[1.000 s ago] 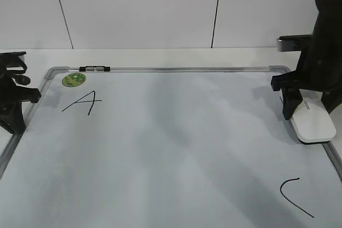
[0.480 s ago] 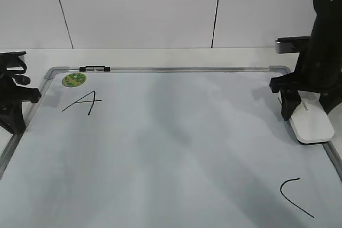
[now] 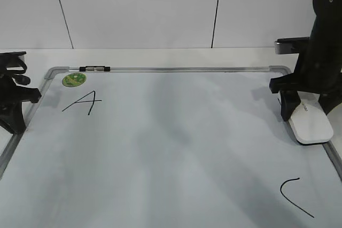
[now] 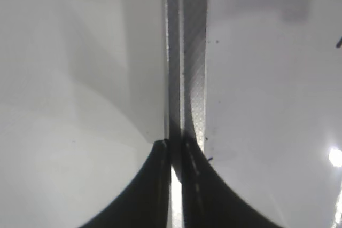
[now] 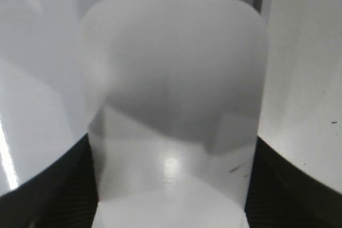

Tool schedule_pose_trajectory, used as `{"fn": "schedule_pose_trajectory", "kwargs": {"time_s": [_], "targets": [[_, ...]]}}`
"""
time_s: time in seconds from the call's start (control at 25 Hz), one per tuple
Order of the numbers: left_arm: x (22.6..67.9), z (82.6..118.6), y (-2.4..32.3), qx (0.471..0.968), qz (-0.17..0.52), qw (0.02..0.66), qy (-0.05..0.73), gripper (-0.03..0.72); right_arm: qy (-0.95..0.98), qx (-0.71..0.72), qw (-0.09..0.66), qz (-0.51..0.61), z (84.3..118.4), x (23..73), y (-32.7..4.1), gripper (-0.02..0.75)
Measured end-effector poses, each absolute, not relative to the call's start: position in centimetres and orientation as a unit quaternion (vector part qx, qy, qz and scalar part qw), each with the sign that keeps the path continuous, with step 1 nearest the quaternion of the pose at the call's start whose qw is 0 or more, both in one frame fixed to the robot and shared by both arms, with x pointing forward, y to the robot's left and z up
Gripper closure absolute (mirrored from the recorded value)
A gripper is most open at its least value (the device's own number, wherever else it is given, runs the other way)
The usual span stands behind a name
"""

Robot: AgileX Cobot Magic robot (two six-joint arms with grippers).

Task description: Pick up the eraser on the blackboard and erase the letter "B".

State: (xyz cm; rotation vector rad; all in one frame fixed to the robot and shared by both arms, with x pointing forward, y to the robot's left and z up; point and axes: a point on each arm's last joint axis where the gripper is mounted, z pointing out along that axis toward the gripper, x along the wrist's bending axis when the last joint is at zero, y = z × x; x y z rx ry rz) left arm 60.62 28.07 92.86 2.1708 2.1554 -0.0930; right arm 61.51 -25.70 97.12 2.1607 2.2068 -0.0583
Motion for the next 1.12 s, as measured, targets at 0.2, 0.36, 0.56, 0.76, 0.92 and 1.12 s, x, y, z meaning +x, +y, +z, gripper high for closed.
{"fn": "schedule_pose_trajectory", "kwargs": {"time_s": [0.2, 0.36, 0.56, 0.76, 0.92, 1.12], "targets": [[60.6, 92.9, 28.1, 0.709, -0.030, 0.041, 0.704, 0.672, 0.714, 0.700, 0.025, -0.018, 97.1, 61.5, -25.7, 0.206], [60.6, 92.9, 28.1, 0.709, -0.030, 0.041, 0.704, 0.672, 0.714, 0.700, 0.025, -0.018, 97.1, 61.5, -25.7, 0.159], [60.6, 92.9, 28.1, 0.708, -0.031, 0.041, 0.704, 0.672, 0.713, 0.700, 0.023, -0.018, 97.1, 61.5, -25.6, 0.108], [60.6, 92.9, 28.1, 0.708, -0.031, 0.041, 0.704, 0.672, 0.713, 0.701, 0.022, -0.020, 97.4, 61.5, -25.6, 0.111], [60.6, 92.9, 28.1, 0.709, -0.031, 0.041, 0.703, 0.672, 0.710, 0.704, 0.025, -0.005, 99.2, 62.3, -25.4, 0.130], [60.6, 92.9, 28.1, 0.708, -0.031, 0.041, 0.704, 0.672, 0.703, 0.707, 0.052, 0.057, 102.7, 64.1, -24.9, 0.163]]}}
